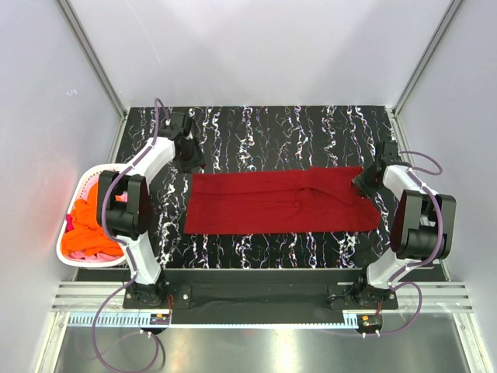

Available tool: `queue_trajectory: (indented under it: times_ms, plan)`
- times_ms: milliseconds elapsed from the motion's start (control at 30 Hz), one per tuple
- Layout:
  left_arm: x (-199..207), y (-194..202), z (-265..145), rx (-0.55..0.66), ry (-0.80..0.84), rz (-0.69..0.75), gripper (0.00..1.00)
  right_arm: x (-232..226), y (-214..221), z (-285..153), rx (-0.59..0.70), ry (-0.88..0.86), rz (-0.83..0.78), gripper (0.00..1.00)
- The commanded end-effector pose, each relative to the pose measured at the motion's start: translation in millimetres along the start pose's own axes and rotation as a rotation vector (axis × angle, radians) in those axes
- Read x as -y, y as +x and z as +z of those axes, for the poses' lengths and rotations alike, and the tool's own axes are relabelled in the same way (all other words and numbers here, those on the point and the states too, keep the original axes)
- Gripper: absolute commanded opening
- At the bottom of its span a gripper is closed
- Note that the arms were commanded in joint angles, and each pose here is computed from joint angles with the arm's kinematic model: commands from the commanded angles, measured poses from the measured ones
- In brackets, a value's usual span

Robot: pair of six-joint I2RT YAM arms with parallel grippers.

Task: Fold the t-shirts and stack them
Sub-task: Fold the tshirt

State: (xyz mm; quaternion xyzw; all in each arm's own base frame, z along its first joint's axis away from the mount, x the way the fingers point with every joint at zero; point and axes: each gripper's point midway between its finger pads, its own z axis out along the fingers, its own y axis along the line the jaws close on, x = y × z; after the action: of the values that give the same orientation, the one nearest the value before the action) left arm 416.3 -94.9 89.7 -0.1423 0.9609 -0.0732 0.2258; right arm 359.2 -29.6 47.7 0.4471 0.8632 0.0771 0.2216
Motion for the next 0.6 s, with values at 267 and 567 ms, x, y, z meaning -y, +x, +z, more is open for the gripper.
queue_trajectory:
  times_ms: [267, 567]
  plan:
    - [-10.0, 5.9, -6.1, -0.017, 0.001, -0.5, 0.53, -7.4, 11.2, -12.2, -0.042, -0.048, 0.019, 0.34]
    - [-7.5, 24.7, 8.4, -0.11, -0.064, -0.825, 0.49, -9.6, 10.8, -10.1, -0.048, -0.048, 0.039, 0.34]
